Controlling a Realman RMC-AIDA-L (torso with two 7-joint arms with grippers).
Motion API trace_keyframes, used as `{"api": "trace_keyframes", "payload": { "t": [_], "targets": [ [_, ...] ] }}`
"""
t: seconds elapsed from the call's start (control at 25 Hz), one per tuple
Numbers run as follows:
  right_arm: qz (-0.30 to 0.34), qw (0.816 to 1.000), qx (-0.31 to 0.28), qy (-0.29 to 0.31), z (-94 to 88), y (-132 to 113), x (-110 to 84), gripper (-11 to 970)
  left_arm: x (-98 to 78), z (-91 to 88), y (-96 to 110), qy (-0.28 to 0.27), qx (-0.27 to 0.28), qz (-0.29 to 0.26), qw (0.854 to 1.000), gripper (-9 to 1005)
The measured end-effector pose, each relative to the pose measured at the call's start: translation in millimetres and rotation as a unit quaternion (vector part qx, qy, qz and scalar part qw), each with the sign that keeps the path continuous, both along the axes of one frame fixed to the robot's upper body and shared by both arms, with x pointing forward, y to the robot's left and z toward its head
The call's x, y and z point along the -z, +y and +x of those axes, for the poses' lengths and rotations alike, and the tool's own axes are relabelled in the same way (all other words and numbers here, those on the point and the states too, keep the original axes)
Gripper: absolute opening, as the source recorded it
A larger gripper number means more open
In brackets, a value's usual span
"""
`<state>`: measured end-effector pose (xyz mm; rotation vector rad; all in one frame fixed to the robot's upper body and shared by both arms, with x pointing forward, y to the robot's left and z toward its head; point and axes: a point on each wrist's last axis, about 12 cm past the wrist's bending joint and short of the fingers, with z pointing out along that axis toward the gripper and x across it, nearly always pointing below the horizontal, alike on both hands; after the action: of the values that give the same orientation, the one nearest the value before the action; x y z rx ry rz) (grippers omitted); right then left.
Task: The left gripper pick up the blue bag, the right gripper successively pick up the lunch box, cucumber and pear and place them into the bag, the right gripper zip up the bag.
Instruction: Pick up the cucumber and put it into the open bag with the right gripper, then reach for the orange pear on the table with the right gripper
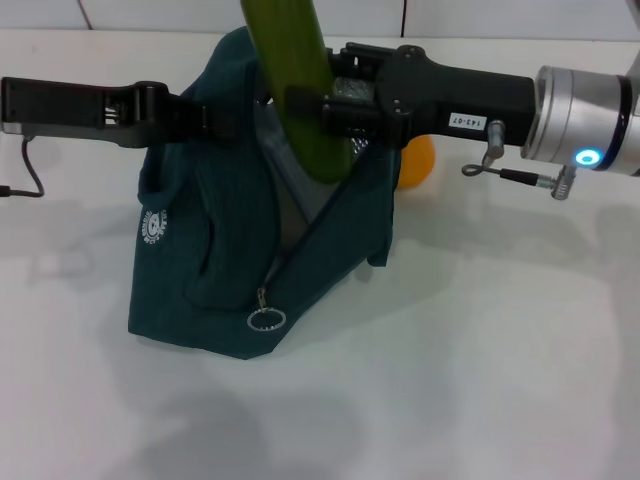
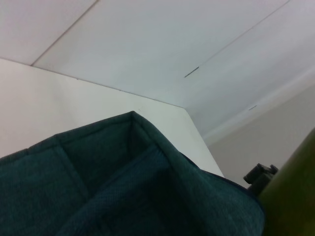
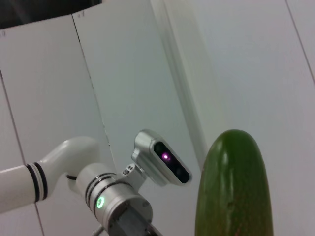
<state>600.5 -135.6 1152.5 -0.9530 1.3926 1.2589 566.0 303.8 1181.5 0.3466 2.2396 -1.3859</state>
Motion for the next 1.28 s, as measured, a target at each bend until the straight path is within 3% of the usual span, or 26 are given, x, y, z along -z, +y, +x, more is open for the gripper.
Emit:
{"api": "trace_keyframes", "payload": {
  "t": [0.44, 0.96, 1.08, 1.28],
  "targets": [
    [-0.026, 1.000, 0.008, -0.011, 0.2, 4.7, 7.7, 686, 0.9, 0.2, -0.8, -0.001, 0.002, -0.001, 1.000, 71],
    [-0.014, 1.000, 0.012, -0.012, -3.9, -0.4, 9.9, 698, 0.5, 0.4, -0.1, -0.002, 0.002, 0.000, 1.000, 73],
    [-0.007, 1.000, 0.019, -0.010, -4.8, -4.1, 10.6, 852, 0.5, 0.4, -0.1, -0.002, 0.002, 0.000, 1.000, 73],
    [0.029, 0.998, 0.062, -0.017, -8.8, -27.5, 10.0, 849, 0.3, 0.1, 1.1, -0.003, 0.000, -0.001, 1.000, 74]
  ]
}}
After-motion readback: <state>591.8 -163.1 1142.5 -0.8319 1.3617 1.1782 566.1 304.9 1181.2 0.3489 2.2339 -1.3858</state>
